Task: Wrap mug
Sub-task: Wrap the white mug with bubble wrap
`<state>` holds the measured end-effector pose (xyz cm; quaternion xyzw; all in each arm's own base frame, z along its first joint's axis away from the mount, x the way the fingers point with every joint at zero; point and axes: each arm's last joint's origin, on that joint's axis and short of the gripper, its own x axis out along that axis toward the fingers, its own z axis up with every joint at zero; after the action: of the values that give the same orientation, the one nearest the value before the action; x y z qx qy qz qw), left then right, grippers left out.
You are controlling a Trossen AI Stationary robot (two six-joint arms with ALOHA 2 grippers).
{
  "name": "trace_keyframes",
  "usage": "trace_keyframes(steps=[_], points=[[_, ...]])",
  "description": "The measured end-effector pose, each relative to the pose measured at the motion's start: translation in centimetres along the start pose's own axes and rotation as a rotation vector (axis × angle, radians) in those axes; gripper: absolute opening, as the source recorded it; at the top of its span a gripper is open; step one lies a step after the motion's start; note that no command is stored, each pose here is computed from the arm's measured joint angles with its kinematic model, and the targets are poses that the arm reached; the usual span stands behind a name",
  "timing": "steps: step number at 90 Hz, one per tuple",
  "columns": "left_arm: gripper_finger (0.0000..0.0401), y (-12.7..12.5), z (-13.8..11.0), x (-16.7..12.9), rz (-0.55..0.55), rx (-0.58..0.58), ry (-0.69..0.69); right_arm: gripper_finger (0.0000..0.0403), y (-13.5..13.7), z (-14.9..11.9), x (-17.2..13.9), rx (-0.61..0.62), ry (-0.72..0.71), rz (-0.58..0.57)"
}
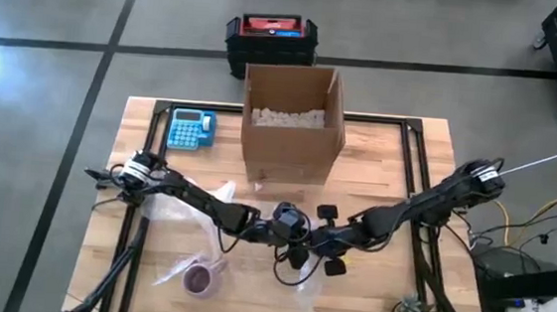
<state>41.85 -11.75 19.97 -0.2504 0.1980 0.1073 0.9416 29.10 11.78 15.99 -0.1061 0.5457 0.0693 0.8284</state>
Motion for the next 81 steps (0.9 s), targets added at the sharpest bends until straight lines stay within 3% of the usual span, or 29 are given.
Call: trace_keyframes(steps=[28, 40, 63, 81], points=[[0.0000, 0.0, 0.0, -0.3, 0.007, 0.022, 0.012, 0.0018, -0.7, 2.6, -6.4, -0.038, -0.049, 0.007], [0.0000, 0.0, -0.1, -0.3, 0.010, 0.024, 0.015, 0.0018, -0.6, 2.5, -5.9, -0.029, -0.049, 0.006], [0.0000, -0.1, 0.1, -0.3, 0.009, 0.022, 0.008, 0.0018, -0.3, 0.7, -0.5, -0.048, 0.058, -0.013], [0.0000, -0.1, 0.1, -0.3, 0.009, 0.022, 0.008, 0.0018, -0.2, 1.4, -1.3, -0.063, 0.118, -0.012]])
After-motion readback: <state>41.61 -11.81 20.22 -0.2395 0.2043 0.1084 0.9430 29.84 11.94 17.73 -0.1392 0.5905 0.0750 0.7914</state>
